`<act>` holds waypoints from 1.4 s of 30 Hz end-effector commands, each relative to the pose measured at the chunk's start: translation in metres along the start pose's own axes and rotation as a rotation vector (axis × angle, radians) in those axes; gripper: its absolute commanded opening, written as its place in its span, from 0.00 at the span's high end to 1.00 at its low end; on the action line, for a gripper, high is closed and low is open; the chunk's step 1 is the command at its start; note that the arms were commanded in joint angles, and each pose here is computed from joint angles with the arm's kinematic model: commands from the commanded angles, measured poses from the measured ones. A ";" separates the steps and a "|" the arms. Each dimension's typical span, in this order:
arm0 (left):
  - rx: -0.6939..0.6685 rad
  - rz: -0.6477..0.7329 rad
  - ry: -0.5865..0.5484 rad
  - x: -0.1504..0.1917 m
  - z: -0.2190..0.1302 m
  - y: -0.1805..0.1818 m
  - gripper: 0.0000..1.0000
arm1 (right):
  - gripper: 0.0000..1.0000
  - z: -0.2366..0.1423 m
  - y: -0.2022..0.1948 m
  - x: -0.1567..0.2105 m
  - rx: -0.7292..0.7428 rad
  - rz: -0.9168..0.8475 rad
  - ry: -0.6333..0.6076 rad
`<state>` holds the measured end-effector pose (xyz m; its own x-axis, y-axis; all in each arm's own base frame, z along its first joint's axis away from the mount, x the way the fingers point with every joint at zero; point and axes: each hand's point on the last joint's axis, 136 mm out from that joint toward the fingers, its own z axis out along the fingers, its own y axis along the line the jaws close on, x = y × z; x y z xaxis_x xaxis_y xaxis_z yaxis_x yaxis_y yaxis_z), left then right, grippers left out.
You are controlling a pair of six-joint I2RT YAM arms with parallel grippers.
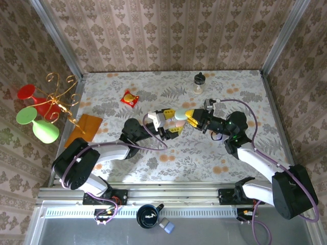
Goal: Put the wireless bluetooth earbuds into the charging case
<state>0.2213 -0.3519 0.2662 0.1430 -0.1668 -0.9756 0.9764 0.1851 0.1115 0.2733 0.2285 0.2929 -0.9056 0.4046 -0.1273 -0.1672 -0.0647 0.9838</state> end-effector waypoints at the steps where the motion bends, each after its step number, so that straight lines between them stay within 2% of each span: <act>1: 0.077 0.018 -0.054 -0.018 0.006 -0.008 0.40 | 0.91 0.000 0.020 0.009 -0.060 -0.035 0.026; 4: 0.091 0.017 -0.061 -0.023 0.005 -0.009 0.46 | 0.91 0.000 0.017 0.010 -0.049 -0.036 0.028; 22: 0.052 0.020 -0.073 -0.029 0.004 0.001 0.48 | 0.92 0.003 0.010 0.016 -0.012 -0.049 0.052; 31: 0.071 0.012 -0.078 -0.031 0.006 -0.002 0.50 | 0.92 0.003 0.006 0.017 -0.006 -0.054 0.056; 36: 0.084 0.002 -0.074 -0.030 0.006 -0.004 0.55 | 0.92 0.003 0.004 0.017 0.001 -0.054 0.057; 42: 0.087 0.009 -0.078 -0.032 0.005 -0.005 0.53 | 0.92 0.003 0.003 0.017 0.001 -0.054 0.056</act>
<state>0.2181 -0.3526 0.2784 0.1306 -0.1965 -0.9718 0.9856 0.1322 0.1058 0.2664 0.2358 0.2873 -0.9151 0.3777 -0.1411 -0.1691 -0.0417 0.9847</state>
